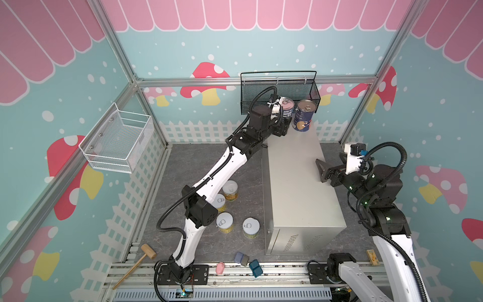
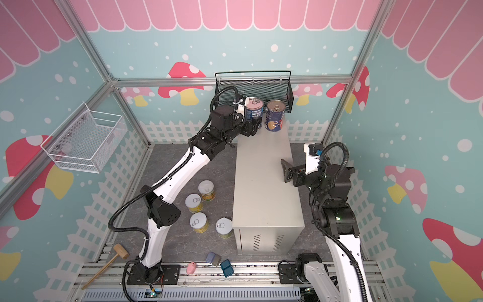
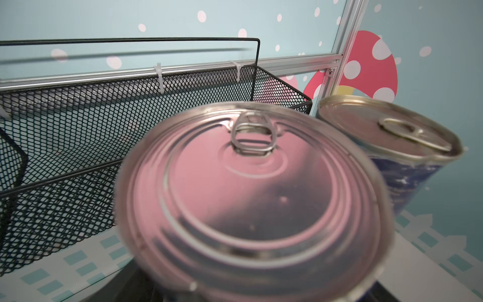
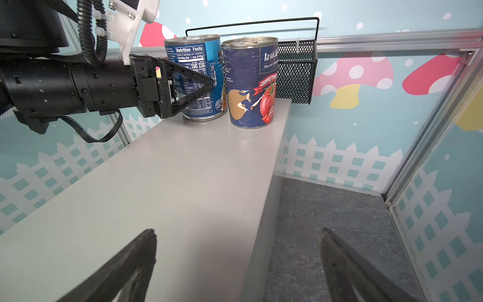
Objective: Place and organize the canned foods onto the counter
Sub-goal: 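Open the left gripper and release the Progresso can upright, then withdraw the left gripper down toward the yellow snack canisters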
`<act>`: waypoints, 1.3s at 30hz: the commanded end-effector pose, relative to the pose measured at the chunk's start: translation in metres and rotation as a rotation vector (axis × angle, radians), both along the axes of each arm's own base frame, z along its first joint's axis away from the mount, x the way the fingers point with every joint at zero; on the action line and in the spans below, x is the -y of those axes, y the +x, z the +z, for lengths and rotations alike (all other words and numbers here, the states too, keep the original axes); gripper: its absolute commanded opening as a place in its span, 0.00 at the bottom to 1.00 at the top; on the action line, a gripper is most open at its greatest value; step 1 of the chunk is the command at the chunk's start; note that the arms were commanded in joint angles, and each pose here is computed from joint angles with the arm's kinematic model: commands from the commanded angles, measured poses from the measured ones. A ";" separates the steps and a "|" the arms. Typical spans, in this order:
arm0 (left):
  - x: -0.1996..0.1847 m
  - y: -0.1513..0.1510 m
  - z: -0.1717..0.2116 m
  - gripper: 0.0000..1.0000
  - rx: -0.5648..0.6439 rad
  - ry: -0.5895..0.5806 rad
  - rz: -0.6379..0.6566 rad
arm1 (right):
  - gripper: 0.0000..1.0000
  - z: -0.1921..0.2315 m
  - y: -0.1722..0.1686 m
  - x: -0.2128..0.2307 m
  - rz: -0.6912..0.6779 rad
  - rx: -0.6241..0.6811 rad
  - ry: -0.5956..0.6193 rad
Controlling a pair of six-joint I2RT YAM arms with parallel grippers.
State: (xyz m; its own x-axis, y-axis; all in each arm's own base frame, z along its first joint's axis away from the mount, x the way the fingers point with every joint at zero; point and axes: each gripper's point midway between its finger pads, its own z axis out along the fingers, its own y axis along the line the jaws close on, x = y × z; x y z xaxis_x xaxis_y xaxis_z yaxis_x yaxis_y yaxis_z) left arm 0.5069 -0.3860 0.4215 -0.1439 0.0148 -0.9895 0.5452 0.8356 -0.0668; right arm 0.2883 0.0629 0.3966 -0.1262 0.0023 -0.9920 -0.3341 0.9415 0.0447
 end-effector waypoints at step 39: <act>-0.015 -0.008 0.028 0.99 0.051 -0.034 0.023 | 0.98 -0.001 -0.003 -0.005 0.029 0.005 0.003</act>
State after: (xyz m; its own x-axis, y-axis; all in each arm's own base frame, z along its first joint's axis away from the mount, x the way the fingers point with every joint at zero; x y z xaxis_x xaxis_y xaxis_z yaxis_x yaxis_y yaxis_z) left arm 0.5091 -0.3844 0.4208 -0.1378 0.0131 -0.9904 0.5373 0.8410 -0.0636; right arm 0.2874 0.0644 0.3941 -0.1305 0.0025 -0.9914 -0.3424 0.9384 0.0475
